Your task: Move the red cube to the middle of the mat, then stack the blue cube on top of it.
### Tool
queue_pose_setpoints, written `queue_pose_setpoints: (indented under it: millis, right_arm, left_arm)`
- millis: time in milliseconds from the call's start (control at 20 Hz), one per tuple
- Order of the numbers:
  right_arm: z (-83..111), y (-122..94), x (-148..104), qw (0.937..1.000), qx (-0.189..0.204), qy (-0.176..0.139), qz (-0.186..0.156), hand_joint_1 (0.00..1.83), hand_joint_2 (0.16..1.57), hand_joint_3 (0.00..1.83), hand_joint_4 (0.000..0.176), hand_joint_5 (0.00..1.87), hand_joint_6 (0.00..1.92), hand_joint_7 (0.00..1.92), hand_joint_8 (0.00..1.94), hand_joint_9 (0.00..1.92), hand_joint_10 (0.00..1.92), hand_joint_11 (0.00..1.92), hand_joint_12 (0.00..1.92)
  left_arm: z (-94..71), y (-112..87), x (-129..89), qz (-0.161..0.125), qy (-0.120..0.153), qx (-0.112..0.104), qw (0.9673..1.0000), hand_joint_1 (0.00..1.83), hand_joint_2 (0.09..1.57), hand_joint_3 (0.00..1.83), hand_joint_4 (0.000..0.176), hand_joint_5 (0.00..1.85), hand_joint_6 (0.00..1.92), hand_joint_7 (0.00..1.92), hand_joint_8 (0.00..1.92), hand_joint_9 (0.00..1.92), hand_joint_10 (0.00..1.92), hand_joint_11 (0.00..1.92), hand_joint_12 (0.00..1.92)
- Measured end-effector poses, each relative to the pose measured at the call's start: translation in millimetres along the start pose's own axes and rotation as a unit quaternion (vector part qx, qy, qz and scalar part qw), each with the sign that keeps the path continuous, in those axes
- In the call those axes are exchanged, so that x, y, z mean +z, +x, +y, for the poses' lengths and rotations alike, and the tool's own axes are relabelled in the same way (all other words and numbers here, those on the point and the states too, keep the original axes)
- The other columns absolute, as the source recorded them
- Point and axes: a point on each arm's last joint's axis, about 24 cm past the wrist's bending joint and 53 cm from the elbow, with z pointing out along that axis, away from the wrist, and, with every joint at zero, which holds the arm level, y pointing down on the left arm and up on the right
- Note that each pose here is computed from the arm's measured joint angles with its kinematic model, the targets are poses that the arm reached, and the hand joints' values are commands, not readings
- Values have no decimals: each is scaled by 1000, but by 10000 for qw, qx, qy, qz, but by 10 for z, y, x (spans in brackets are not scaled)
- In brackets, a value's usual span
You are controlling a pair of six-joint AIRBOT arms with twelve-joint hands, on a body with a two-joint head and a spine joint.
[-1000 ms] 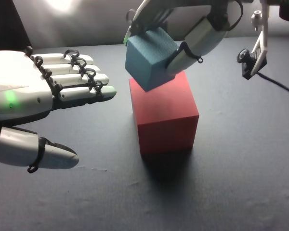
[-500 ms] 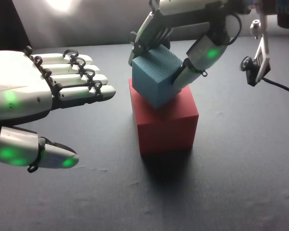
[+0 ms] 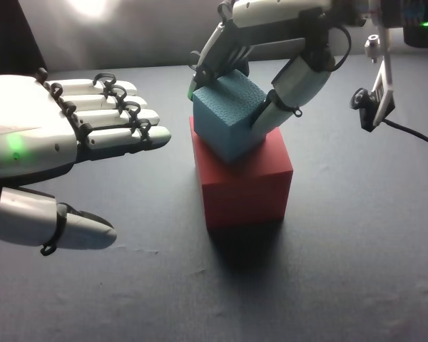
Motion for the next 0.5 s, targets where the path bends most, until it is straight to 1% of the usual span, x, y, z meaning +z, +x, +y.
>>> queue_pose_setpoints:
  millis: [50,100,150,200,250,400,500]
  right_arm:
    - [0,0,0,10000,0,0,0,1213,1141,3,0,915,971,950,1156,807,736,397,1316]
    - [0,0,0,10000,0,0,0,1111,1103,0,0,798,500,842,547,713,590,264,1332]
    - [0,1,0,10000,-2,0,2,990,1092,0,0,697,200,760,193,620,362,133,1280]
    - [0,1,0,10000,-7,1,3,949,1063,0,0,632,66,703,52,581,202,36,1269]
    - [-5,5,0,10000,-31,10,10,790,1043,0,0,495,12,551,10,484,74,6,1121]
    - [-1,27,0,10000,-73,2,57,753,1041,0,0,464,3,517,2,466,40,0,1074]
    - [2,40,0,9999,-95,-4,84,585,919,0,0,66,1,108,12,111,5,0,365]
  left_arm:
    - [2,2,0,3,-5,1,10000,0,1255,2,0,0,0,19,0,0,0,0,0]
    - [2,3,0,6,-4,8,10000,0,1254,1,0,0,0,18,0,0,0,0,0]
    - [3,0,0,0,-6,-3,10000,0,1250,0,0,0,0,13,0,0,0,0,0]
    - [3,-1,0,-1,-6,-5,10000,0,1249,0,0,0,0,12,0,0,0,0,0]
    - [3,0,0,0,-6,-3,10000,0,1248,0,0,5,2,21,4,0,0,0,0]
    - [3,-2,0,-5,-7,-12,10000,0,1248,0,0,6,2,23,5,0,0,0,0]
    - [4,-3,0,-6,-8,-15,10000,0,1254,1,0,7,2,19,2,0,0,0,0]
